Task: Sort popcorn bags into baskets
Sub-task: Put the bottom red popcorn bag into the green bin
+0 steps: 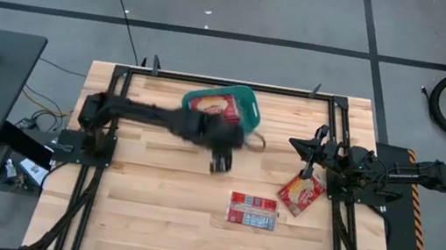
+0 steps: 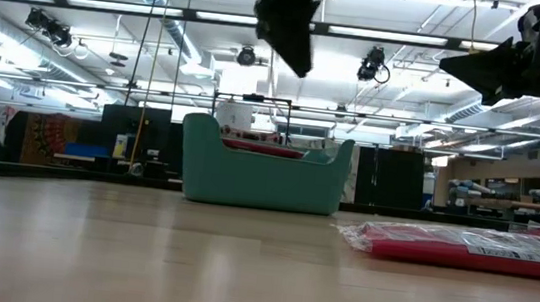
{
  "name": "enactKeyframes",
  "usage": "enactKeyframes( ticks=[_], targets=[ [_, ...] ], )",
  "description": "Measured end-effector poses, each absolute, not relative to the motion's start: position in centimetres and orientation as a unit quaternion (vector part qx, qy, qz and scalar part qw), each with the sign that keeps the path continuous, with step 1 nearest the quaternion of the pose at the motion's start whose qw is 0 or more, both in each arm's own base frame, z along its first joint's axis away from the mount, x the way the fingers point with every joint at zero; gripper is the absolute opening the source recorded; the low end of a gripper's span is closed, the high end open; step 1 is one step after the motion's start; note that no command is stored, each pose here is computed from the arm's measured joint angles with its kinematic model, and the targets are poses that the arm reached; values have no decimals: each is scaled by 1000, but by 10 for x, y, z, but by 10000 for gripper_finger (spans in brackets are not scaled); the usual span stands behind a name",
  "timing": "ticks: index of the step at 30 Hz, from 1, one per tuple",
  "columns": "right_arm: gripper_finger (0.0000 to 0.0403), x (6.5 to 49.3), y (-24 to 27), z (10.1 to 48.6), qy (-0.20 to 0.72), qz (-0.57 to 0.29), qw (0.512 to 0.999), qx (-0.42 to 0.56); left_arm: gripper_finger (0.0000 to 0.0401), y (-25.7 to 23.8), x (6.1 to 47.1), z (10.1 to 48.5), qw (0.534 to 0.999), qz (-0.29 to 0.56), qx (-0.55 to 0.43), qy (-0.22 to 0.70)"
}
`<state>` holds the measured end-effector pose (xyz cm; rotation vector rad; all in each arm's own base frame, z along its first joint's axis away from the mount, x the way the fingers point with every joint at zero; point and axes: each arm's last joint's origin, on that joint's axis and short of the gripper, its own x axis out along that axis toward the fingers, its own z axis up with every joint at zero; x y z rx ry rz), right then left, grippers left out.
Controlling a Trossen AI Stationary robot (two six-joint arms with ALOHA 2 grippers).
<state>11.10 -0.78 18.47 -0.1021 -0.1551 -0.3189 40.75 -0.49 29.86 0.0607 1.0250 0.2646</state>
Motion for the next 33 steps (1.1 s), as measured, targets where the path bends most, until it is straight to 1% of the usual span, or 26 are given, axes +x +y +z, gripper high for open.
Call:
enactKeyframes(
  ticks=[3, 7, 12, 15, 20, 27, 31, 33],
  targets=[
    [20, 111, -8, 185, -77, -158, 983, -51, 141, -36, 416, 286, 868, 112, 16, 484],
    [20, 111, -8, 184, -75, -158, 983, -51, 141, -80, 427, 265, 876, 77, 26, 476],
    [20, 112, -8, 184, -74, -158, 983, -51, 141, -139, 442, 237, 903, 25, 28, 427],
    [20, 112, -8, 184, -73, -158, 983, -52, 141, -161, 450, 214, 912, 21, 7, 410],
    [20, 112, -8, 184, -73, -158, 983, -52, 141, -178, 460, 177, 910, 23, -25, 412],
    [20, 112, -8, 184, -72, -158, 983, -52, 141, -187, 473, 158, 928, 13, -49, 369],
    [20, 112, -8, 184, -72, -158, 983, -52, 141, -186, 477, 146, 927, 16, -47, 372],
    [20, 112, -8, 184, -72, -158, 983, -52, 141, -185, 476, 136, 922, 37, -33, 383]
  ],
)
